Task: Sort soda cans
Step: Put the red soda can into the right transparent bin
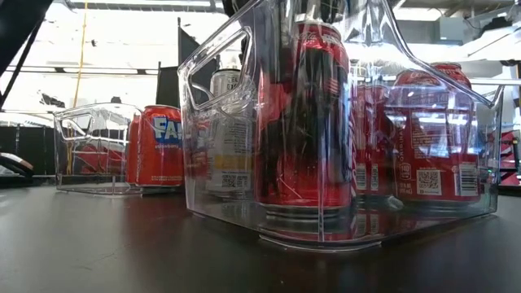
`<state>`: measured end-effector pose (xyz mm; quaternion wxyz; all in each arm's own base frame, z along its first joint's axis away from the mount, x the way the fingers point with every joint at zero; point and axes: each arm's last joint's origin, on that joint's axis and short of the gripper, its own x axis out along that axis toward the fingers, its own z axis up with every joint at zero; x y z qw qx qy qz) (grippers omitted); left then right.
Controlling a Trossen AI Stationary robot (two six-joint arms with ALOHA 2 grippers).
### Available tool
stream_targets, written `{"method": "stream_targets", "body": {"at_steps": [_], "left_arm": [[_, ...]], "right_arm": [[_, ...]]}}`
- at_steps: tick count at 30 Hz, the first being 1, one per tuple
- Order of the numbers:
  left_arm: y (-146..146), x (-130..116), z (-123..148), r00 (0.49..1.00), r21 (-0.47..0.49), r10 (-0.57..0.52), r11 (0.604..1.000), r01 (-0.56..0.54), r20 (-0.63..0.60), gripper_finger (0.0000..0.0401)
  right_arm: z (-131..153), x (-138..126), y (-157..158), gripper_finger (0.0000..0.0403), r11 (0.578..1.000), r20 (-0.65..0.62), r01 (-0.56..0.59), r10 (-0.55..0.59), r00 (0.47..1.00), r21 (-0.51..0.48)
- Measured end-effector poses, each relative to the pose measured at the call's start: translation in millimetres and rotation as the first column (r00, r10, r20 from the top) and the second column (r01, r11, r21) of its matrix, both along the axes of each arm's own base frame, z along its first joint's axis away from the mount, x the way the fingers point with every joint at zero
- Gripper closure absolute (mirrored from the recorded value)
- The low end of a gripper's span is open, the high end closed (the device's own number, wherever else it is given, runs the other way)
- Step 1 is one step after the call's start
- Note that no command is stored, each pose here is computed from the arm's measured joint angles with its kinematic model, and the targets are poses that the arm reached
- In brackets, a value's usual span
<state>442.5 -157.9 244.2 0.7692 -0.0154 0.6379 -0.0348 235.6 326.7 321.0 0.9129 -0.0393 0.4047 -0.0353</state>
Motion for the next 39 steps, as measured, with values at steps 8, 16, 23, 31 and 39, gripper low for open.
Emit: {"method": "stream_targets", "body": {"at_steps": [8,16,23,31,39], "left_arm": [[-6.1,-10.7,16.5,0.999,0.083,-0.025,0.996,0.022,0.034,0.0022],[-11.8,-33.9,59.5,0.989,0.131,-0.037,0.991,0.018,0.141,0.0022],[-20.4,-72.0,102.3,0.978,0.169,-0.035,0.986,0.0,0.205,0.0022],[-27.4,-137.6,161.4,0.93,0.241,-0.003,0.966,-0.093,0.369,0.0022],[-37.8,-203.4,202.6,0.834,0.237,0.001,0.958,-0.158,0.552,0.0025]], "right_arm": [[-0.1,2.0,-1.3,0.0168,1.0,0.0,0.005,-0.005,1.0,-0.001],[0.2,5.1,-2.8,0.0168,1.0,0.001,-0.008,0.008,1.0,-0.014],[-0.2,23.1,-14.1,0.0168,0.999,0.019,0.017,-0.016,1.0,-0.046],[-8.0,66.1,-42.4,0.0168,0.993,0.006,0.046,-0.045,0.999,-0.111],[-28.7,112.6,-72.1,0.0199,0.99,-0.051,0.064,-0.071,0.996,-0.123]]}}
